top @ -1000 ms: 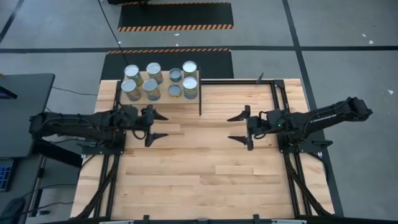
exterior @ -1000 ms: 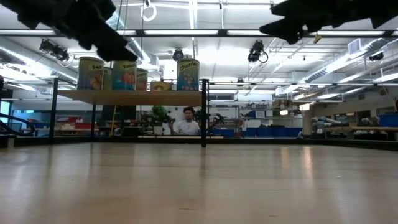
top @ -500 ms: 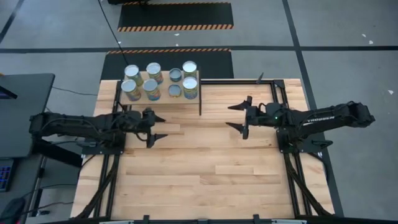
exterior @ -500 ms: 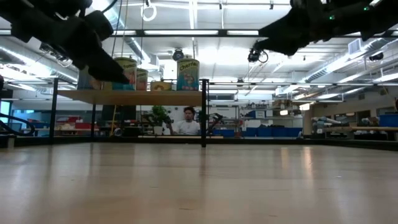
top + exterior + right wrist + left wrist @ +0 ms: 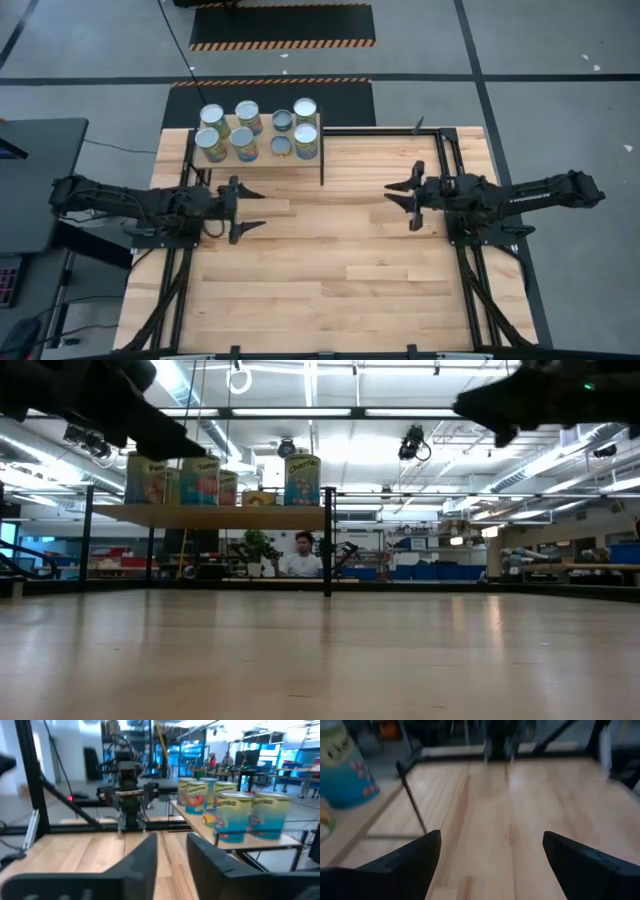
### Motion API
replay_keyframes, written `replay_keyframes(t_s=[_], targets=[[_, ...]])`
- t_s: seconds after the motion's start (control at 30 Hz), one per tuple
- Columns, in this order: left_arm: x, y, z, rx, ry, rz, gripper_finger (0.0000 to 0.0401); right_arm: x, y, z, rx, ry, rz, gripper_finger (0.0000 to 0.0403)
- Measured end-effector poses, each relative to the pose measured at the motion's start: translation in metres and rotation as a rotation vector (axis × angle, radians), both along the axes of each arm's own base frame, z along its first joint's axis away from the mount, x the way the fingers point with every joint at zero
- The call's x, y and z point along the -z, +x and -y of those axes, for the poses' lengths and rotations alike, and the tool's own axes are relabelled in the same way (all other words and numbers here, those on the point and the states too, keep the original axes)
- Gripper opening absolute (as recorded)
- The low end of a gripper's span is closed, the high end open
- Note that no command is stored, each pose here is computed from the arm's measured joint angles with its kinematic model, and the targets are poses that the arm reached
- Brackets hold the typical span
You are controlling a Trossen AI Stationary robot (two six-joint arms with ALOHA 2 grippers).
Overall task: Pick and place cans onto a shelf
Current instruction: Return to Home Position
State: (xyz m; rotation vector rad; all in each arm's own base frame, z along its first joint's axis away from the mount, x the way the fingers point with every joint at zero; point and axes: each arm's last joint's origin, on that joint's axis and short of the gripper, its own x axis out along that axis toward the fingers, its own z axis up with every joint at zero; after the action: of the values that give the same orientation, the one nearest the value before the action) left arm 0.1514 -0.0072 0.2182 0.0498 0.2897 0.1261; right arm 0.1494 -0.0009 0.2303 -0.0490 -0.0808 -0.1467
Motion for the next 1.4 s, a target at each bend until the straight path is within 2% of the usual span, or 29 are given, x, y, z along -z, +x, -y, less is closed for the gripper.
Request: replay_keyframes(t_s=[0.07, 0.17, 0.2, 0.27, 0.4, 0.47, 0.6, 0.73, 0.87, 0.97, 1.07, 1.27, 1.33, 1.4], targets=[[0.003, -0.007, 0.003, 0.082, 0.015, 0.078, 0.0357, 0.007, -0.011, 0.000, 0.000, 0.027, 0.032, 0.0087], [0.015, -0.018, 0.011, 0.368, 0.055, 0.240, 0.0357, 0.013, -0.026, 0.000, -0.031, 0.072, 0.067, 0.0050], [0.018, -0.020, 0.011, 0.396, 0.045, 0.298, 0.0357, 0.013, -0.031, -0.001, -0.058, 0.081, 0.077, 0.0039], [0.025, -0.026, 0.007, 0.347, 0.028, 0.362, 0.0357, 0.014, -0.041, -0.003, -0.117, 0.088, 0.091, 0.0019], [0.039, -0.031, -0.002, 0.171, 0.006, 0.315, 0.0357, 0.021, -0.055, -0.004, -0.145, 0.092, 0.116, 0.0006], [0.038, -0.033, -0.005, 0.131, 0.005, 0.305, 0.0357, 0.028, -0.058, -0.005, -0.159, 0.117, 0.131, 0.0006], [0.032, -0.038, -0.006, 0.133, 0.005, 0.279, 0.0357, 0.043, -0.055, -0.007, -0.180, 0.199, 0.084, 0.0004], [0.027, -0.046, -0.006, 0.136, 0.015, 0.325, 0.0357, 0.050, -0.053, -0.009, -0.171, 0.171, 0.084, 0.0003], [0.040, -0.050, -0.006, 0.133, 0.011, 0.371, 0.0357, 0.050, -0.053, -0.010, -0.140, 0.138, 0.081, 0.0003], [0.041, -0.052, -0.007, 0.101, 0.015, 0.400, 0.0357, 0.050, -0.053, -0.010, -0.149, 0.154, 0.084, 0.0002], [0.042, -0.053, -0.006, 0.130, 0.018, 0.387, 0.0357, 0.051, -0.053, -0.006, -0.139, 0.162, 0.074, 0.0002], [0.042, -0.053, -0.005, 0.160, 0.017, 0.389, 0.0357, 0.063, -0.052, 0.002, -0.085, 0.201, -0.040, 0.0002], [0.043, -0.053, -0.005, 0.160, 0.017, 0.382, 0.0357, 0.064, -0.051, 0.003, -0.079, 0.148, -0.063, 0.0007], [0.043, -0.053, -0.005, 0.161, 0.030, 0.381, 0.0357, 0.065, -0.050, 0.004, -0.062, 0.017, -0.083, 0.0016]])
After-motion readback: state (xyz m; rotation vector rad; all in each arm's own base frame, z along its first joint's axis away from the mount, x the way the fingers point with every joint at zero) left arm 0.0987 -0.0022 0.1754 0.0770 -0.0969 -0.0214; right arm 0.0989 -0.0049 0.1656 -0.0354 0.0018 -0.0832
